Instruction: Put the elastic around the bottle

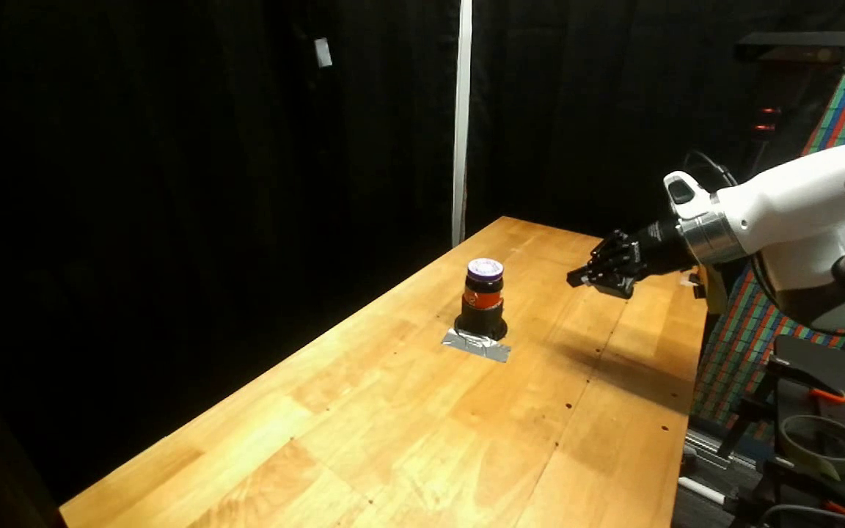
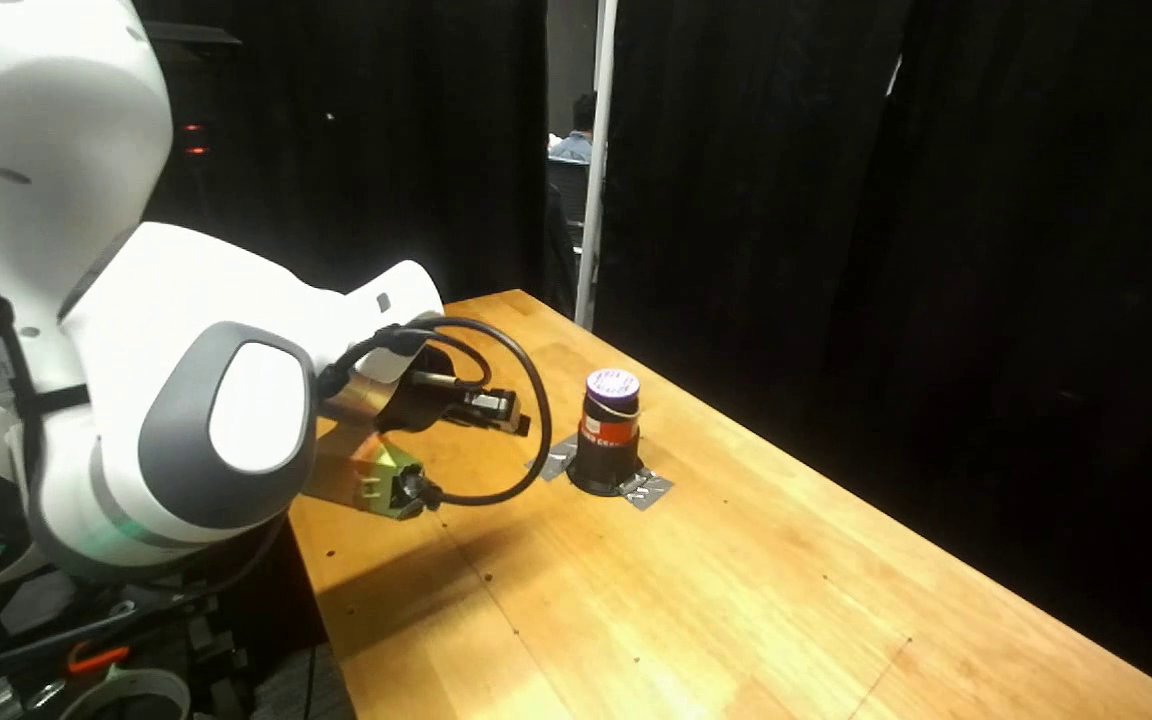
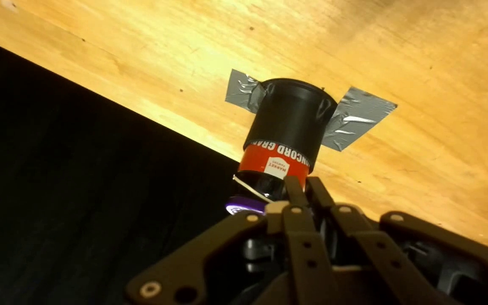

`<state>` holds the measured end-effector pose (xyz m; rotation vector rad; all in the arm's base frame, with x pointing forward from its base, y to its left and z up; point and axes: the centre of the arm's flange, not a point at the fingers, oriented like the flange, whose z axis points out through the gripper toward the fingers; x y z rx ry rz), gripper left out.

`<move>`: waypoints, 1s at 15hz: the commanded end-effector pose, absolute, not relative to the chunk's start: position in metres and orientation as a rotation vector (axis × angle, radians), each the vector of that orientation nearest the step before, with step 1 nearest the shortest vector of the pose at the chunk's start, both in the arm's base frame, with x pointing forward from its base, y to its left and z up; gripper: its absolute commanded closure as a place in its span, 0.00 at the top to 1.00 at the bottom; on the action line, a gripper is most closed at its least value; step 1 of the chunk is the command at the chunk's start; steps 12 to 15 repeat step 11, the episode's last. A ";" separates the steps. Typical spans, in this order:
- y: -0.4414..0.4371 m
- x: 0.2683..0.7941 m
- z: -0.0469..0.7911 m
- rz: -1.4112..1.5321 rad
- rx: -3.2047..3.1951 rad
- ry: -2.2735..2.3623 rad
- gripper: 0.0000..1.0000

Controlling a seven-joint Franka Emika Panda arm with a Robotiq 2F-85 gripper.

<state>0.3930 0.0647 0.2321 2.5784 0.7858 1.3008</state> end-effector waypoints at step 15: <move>0.085 0.407 0.319 0.675 2.600 0.351 0.97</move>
